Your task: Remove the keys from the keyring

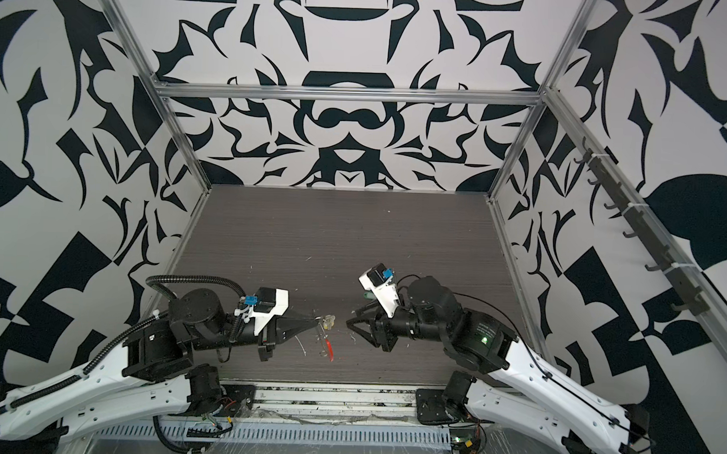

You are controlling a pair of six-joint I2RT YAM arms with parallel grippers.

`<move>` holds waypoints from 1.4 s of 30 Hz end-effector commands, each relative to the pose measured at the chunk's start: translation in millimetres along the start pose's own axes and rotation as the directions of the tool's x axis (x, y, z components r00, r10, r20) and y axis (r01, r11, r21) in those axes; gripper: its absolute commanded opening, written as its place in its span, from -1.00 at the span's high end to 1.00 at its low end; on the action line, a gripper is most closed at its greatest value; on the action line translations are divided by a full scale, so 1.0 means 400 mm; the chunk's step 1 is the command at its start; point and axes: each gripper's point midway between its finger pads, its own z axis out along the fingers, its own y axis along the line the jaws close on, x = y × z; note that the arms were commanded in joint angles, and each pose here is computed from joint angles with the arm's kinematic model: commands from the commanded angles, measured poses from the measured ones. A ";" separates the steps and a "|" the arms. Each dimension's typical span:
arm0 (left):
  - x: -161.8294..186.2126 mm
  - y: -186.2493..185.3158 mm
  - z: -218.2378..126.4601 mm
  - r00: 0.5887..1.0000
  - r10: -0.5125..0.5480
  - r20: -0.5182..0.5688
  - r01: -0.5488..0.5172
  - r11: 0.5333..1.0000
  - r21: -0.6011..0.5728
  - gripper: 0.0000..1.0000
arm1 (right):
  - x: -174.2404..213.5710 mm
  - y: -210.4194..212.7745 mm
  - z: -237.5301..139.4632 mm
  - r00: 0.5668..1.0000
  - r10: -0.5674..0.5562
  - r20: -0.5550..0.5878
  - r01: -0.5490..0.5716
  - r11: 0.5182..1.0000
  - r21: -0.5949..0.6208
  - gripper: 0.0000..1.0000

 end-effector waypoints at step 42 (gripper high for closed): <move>-0.037 -0.024 -0.019 0.998 -0.057 0.041 0.055 0.998 0.044 1.00 | -0.117 0.194 0.045 0.946 -0.250 0.206 0.288 0.941 -0.181 0.94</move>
